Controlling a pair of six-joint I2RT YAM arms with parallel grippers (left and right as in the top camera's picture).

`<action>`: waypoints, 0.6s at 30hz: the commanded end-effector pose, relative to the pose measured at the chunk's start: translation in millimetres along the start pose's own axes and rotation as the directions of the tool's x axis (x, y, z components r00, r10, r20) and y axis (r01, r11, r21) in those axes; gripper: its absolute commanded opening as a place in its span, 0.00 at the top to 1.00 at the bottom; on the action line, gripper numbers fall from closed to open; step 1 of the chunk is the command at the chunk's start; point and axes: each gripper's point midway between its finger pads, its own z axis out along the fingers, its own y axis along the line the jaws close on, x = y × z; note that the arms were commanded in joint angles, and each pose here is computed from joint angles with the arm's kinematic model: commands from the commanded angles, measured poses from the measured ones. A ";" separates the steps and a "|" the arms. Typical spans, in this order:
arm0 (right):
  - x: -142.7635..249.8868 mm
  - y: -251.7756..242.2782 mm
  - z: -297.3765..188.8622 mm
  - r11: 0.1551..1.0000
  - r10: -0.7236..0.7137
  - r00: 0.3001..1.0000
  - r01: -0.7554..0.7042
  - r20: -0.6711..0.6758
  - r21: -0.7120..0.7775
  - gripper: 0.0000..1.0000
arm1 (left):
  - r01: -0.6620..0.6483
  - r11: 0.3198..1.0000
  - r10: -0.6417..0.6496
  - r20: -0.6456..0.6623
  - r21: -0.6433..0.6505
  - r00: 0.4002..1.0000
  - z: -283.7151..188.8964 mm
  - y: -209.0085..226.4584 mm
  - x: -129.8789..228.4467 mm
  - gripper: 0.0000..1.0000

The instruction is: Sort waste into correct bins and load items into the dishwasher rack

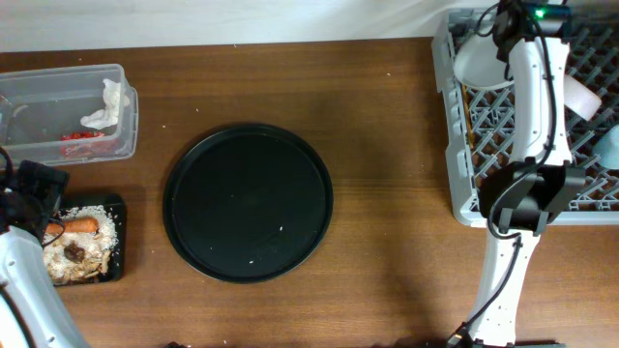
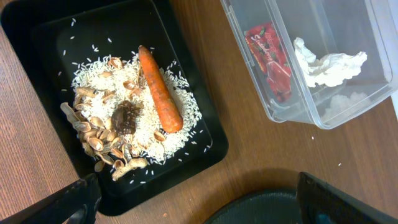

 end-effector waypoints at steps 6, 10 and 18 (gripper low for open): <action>-5.7 7.0 -4.0 0.996 -0.041 0.999 0.042 0.018 -0.075 0.96 | 0.012 1.000 -0.012 0.008 -0.012 1.000 0.2 1.8 -2.8 0.01; -2.2 44.8 -11.7 0.937 -0.194 0.979 0.202 0.054 -0.284 0.96 | 0.012 1.000 -0.012 0.008 -0.012 1.000 0.2 1.8 -2.8 0.01; 22.0 93.8 -72.4 0.708 -0.208 0.978 0.172 0.031 -0.685 0.32 | 0.012 1.000 -0.012 0.008 -0.012 1.000 0.2 1.8 -2.8 0.01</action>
